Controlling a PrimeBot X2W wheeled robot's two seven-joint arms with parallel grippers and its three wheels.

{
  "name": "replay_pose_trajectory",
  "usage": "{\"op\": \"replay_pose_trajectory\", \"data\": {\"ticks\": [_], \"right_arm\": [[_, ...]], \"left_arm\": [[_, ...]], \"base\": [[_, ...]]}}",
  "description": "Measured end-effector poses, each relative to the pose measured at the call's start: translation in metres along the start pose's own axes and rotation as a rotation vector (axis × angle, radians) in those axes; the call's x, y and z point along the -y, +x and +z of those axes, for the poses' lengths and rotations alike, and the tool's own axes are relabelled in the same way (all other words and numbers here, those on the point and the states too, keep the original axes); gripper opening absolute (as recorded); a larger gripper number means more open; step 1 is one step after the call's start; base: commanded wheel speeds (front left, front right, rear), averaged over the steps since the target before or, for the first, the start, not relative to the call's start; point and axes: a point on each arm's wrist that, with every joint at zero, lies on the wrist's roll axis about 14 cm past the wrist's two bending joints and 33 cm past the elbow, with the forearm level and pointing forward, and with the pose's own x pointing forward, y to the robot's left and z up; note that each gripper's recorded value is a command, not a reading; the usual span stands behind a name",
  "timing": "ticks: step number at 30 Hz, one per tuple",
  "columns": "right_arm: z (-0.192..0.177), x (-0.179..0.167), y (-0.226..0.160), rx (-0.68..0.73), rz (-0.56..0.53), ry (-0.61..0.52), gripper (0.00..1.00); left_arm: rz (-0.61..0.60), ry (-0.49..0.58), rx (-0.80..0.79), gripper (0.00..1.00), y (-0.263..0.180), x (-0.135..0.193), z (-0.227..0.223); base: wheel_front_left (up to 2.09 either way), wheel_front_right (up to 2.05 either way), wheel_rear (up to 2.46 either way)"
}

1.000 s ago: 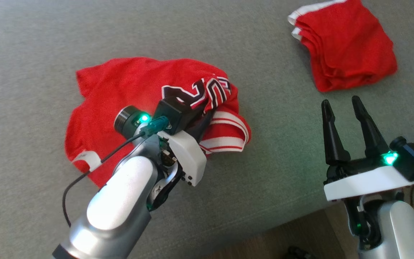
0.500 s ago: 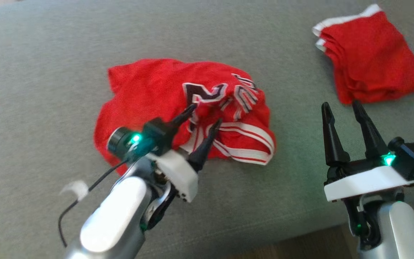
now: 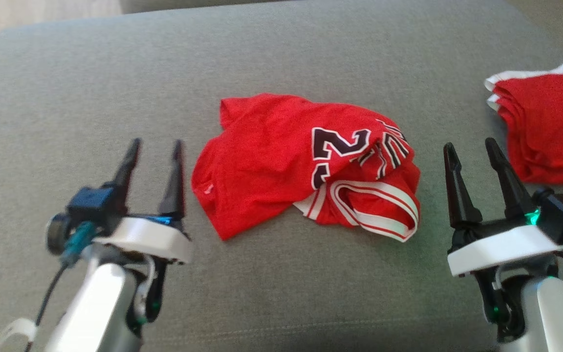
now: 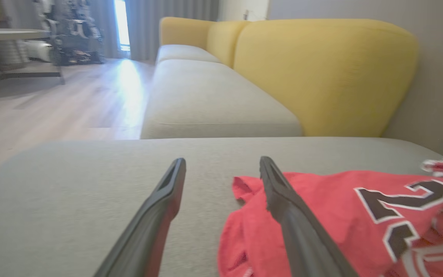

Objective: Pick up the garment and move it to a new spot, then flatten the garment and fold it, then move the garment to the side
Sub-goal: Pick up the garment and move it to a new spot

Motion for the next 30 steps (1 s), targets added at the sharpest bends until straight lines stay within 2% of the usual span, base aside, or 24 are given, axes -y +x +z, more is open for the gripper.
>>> {"op": "replay_pose_trajectory", "data": {"ticks": [5, 10, 30], "right_arm": [[-0.002, -0.008, -0.004, -0.016, 0.021, -0.018, 1.00], [0.003, -0.013, -0.005, -0.014, 0.035, -0.033, 1.00], [0.005, -0.011, -0.036, -0.026, 0.013, -0.061, 1.00]], "left_arm": [[0.123, 0.042, 0.043, 1.00, -0.019, -0.042, 0.015], [0.170, 0.059, 0.038, 1.00, -0.041, -0.060, 0.015], [0.119, 0.067, 0.010, 1.00, -0.081, -0.042, 0.010]], "base": [[0.00, 0.00, 0.00], [0.00, 0.00, 0.00], [0.00, 0.00, 0.00]]}}
